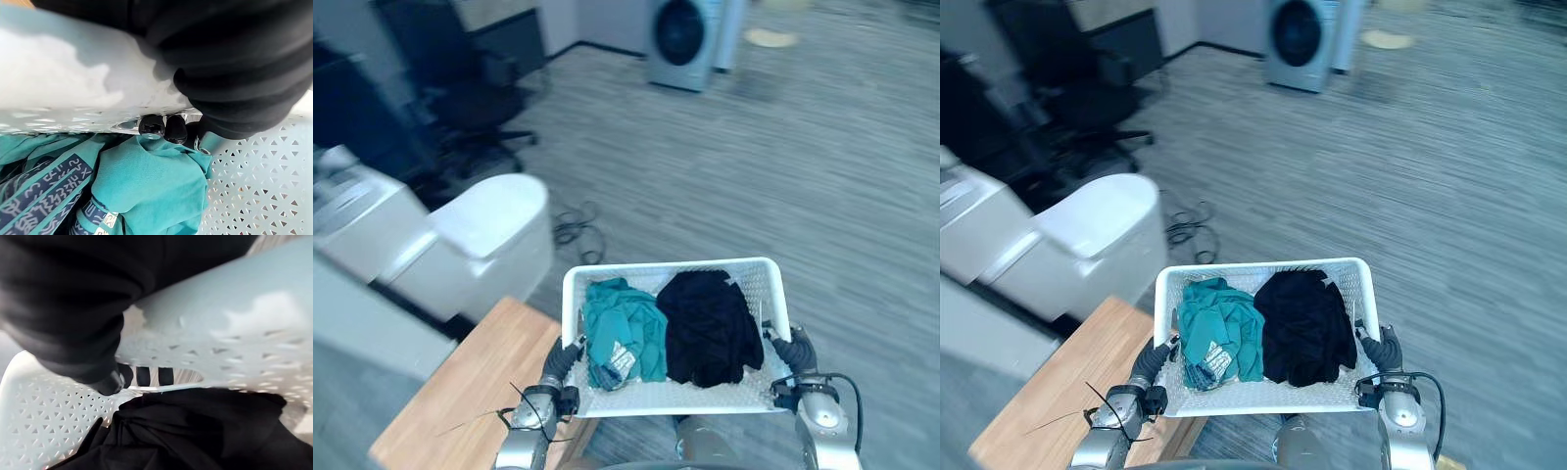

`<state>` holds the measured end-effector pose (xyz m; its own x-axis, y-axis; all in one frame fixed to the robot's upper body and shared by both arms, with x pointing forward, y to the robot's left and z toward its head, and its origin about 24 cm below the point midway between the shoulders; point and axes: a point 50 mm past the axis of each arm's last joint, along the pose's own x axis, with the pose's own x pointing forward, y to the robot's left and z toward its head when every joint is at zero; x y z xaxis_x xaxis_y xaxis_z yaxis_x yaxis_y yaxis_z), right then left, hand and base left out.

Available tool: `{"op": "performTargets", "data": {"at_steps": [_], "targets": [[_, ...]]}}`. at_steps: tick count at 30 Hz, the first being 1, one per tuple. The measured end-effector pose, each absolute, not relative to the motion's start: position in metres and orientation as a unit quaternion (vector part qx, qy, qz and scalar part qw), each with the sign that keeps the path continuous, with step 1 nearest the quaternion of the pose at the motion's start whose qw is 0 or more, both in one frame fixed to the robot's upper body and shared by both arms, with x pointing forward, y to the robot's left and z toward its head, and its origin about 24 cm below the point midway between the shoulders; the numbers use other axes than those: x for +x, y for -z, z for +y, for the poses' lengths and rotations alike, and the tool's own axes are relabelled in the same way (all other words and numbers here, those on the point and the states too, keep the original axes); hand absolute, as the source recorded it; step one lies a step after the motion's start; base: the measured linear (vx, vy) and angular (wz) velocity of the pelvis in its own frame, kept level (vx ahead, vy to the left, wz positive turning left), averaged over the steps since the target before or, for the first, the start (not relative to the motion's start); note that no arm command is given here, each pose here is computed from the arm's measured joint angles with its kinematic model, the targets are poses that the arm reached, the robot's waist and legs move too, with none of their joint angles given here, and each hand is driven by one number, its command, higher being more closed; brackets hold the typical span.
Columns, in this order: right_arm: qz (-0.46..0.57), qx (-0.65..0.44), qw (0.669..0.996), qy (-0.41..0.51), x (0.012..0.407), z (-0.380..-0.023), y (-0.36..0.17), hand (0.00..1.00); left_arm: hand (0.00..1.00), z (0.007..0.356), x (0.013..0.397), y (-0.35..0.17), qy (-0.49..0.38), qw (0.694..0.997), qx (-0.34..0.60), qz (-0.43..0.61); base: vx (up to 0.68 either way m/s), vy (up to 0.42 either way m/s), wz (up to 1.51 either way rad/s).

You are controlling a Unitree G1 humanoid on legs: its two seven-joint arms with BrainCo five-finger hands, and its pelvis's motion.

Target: Pick up the laundry basket with both hands and put the clothes into the washing machine.

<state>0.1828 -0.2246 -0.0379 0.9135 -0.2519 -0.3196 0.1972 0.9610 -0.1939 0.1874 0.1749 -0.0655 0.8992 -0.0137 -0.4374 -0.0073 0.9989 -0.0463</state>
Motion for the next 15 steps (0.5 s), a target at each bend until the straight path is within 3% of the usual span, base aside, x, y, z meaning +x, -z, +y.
{"op": "performTargets", "data": {"at_steps": [9, 12, 15], "targets": [[0.167, -0.104, 0.976, 0.096, 0.211, -0.233, 0.035, 1.00, 1.00, 0.174, 0.207, 0.066, 0.004, 0.973, -0.040, 0.226, 0.11, -0.012, -1.26], [0.166, -0.088, 0.976, 0.113, 0.210, -0.235, 0.036, 1.00, 1.00, 0.175, 0.223, 0.060, 0.023, 0.976, -0.020, 0.217, -0.09, 0.134, 0.12], [0.186, -0.074, 0.971, 0.130, 0.185, -0.240, 0.045, 1.00, 1.00, 0.168, 0.221, 0.063, 0.042, 0.974, -0.011, 0.224, -0.03, 0.063, 0.85]]}}
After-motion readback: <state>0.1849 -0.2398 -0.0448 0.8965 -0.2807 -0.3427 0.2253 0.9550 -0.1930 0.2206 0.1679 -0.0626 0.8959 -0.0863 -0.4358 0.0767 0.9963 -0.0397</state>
